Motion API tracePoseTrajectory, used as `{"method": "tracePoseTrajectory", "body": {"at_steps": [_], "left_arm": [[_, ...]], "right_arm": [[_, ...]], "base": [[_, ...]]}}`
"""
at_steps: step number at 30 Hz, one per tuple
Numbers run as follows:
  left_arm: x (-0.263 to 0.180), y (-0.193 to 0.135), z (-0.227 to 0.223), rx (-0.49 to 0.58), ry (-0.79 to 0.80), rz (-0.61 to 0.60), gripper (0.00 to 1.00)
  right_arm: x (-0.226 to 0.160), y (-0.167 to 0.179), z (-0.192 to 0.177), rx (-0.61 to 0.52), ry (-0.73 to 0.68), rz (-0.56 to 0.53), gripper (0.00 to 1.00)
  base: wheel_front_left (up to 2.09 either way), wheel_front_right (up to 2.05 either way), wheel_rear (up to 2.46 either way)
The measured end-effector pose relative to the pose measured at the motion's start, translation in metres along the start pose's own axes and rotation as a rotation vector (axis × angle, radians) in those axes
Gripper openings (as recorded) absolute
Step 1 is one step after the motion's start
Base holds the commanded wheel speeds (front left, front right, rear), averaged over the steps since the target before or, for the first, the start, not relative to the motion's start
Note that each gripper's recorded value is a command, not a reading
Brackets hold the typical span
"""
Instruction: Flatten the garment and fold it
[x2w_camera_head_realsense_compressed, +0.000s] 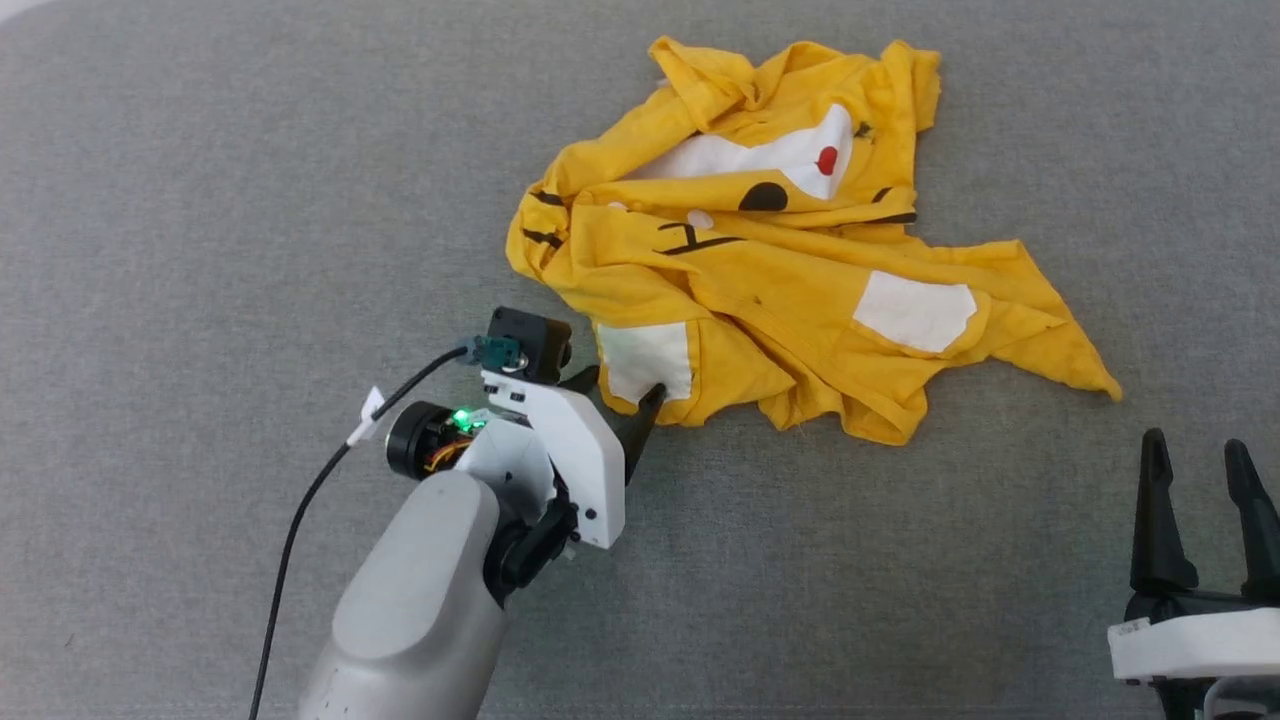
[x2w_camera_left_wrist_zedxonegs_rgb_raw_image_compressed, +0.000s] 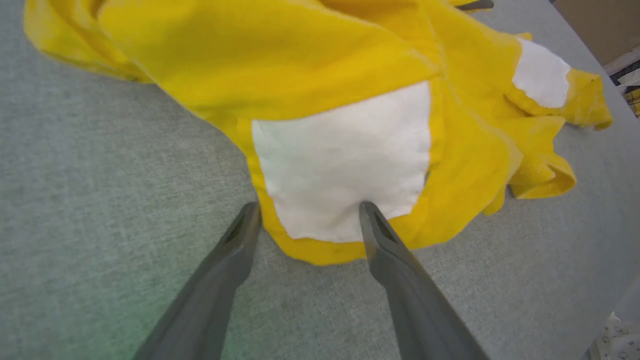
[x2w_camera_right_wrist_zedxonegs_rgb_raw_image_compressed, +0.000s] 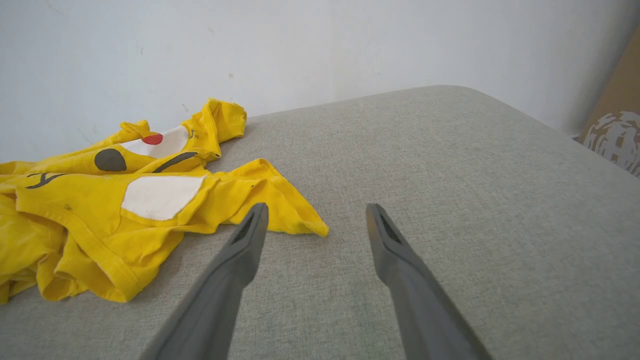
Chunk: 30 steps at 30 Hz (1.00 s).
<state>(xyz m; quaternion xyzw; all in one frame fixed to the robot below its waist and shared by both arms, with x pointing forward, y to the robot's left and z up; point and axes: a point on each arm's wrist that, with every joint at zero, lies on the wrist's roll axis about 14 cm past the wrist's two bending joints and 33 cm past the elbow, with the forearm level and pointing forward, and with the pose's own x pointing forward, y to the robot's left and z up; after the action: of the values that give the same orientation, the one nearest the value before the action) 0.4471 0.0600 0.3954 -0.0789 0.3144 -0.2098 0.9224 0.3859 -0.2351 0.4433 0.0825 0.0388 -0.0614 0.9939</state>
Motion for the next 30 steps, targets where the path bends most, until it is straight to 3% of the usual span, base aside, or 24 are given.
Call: {"method": "tracePoseTrajectory", "body": {"at_steps": [3, 4, 5, 6, 14, 18, 24, 27, 30], "left_arm": [[0.007, 0.0, 0.0, 0.003, -0.007, -0.002, 1.0], [0.009, -0.001, 0.0, 0.005, -0.01, -0.003, 0.85], [0.011, -0.001, 0.0, 0.006, -0.016, -0.004, 0.1], [0.012, -0.001, 0.0, 0.0, -0.023, -0.004, 0.0], [0.01, 0.001, 0.004, -0.057, -0.079, -0.003, 0.0], [-0.009, 0.036, 0.021, -0.023, -0.135, 0.079, 0.0], [-0.065, 0.096, 0.08, 0.13, -0.283, 0.262, 0.0], [-0.089, 0.097, 0.102, 0.237, -0.323, 0.301, 0.0], [-0.103, 0.076, 0.116, 0.349, -0.351, 0.295, 0.0]], "right_arm": [[0.001, -0.001, 0.001, 0.0, -0.003, -0.004, 1.0], [0.002, -0.002, 0.001, -0.001, -0.004, -0.007, 1.0], [0.002, -0.003, 0.001, -0.001, -0.004, -0.009, 1.0], [0.001, -0.004, 0.001, -0.002, -0.003, -0.013, 1.0], [0.0, -0.007, 0.005, -0.002, -0.015, -0.023, 1.0], [-0.001, -0.004, 0.011, 0.003, -0.031, -0.012, 1.0], [-0.003, 0.003, 0.016, 0.01, -0.047, 0.01, 1.0], [-0.005, 0.008, 0.016, 0.012, -0.046, 0.024, 1.0], [-0.004, 0.015, 0.017, 0.016, -0.049, 0.045, 1.0]], "base": [[0.0, 0.0, 0.0], [0.0, 0.0, 0.0], [0.0, 0.0, 0.0], [0.0, 0.0, 0.0], [0.0, 0.0, 0.0], [0.0, 0.0, 0.0], [0.0, 0.0, 0.0], [0.0, 0.0, 0.0], [0.0, 0.0, 0.0]]}}
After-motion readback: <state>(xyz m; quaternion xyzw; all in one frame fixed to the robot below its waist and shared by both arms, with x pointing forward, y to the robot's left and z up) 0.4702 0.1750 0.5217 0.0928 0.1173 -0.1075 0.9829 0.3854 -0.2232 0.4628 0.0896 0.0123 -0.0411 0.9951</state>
